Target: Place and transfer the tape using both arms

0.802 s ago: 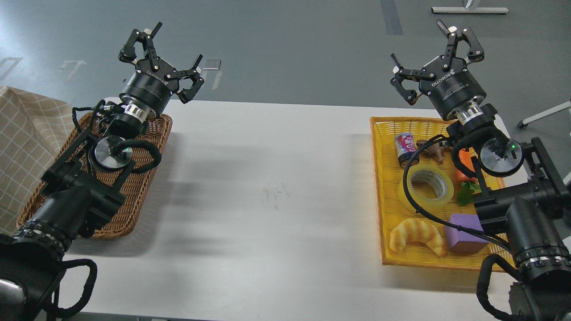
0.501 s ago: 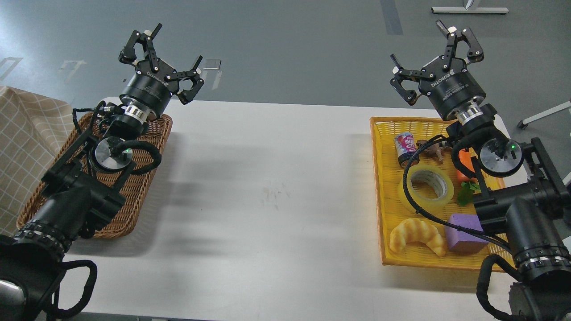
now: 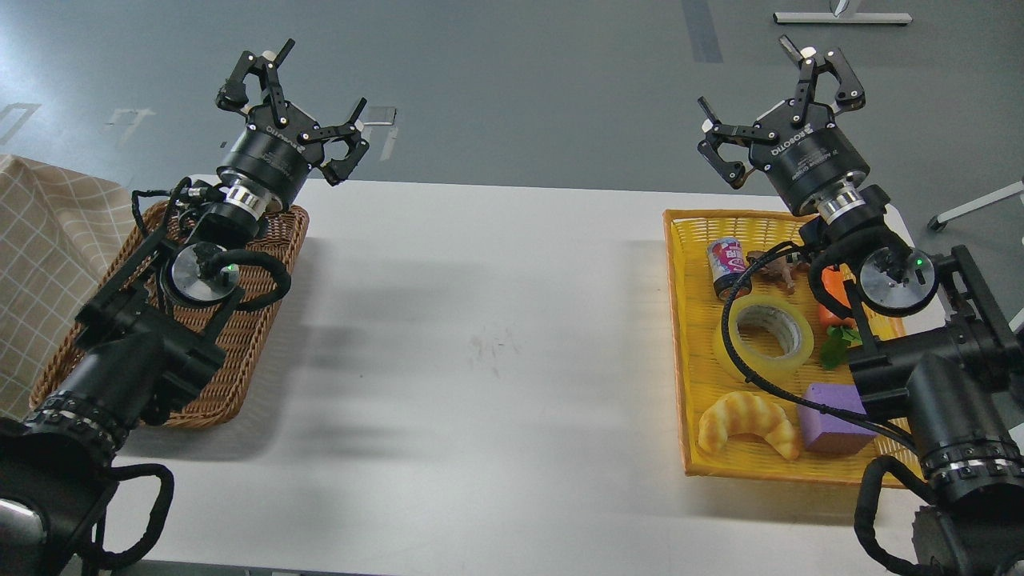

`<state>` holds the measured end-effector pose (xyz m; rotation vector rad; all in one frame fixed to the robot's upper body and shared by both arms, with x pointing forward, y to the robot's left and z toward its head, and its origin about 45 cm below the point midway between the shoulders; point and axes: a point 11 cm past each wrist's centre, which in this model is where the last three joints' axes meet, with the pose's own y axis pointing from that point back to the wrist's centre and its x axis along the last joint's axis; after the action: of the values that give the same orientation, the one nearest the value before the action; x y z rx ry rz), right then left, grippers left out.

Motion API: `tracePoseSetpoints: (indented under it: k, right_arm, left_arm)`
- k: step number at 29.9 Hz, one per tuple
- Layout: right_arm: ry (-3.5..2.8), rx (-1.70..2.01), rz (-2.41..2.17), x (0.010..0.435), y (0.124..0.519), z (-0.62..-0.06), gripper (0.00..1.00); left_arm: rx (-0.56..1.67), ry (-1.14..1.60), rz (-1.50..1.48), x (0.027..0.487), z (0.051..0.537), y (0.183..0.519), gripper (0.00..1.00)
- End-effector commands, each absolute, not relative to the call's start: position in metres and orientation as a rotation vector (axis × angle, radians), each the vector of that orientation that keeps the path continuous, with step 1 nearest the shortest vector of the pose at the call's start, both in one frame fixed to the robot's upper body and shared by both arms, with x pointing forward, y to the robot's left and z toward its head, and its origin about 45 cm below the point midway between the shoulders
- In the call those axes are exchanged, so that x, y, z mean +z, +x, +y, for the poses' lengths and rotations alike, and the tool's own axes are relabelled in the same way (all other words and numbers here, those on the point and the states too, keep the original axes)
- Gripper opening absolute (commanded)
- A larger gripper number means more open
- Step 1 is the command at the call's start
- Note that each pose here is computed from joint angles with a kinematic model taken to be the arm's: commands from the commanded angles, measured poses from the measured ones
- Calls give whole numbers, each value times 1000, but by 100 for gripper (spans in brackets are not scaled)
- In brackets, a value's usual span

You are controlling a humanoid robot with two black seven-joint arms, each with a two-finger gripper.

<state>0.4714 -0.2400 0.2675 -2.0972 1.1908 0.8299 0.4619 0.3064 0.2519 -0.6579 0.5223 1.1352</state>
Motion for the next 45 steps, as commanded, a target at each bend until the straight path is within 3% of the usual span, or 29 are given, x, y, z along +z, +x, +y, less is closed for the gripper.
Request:
tracePoseSetpoints:
  k: [1,45]
  right_arm:
    - [-2102,825,1187,269,471,-239,100]
    - [-2120,819,1188,268,471,-235,100]
  left_arm:
    - [1136,-656,525,250,306,461,98]
    - [1129,-679,514,258,306,463,98]
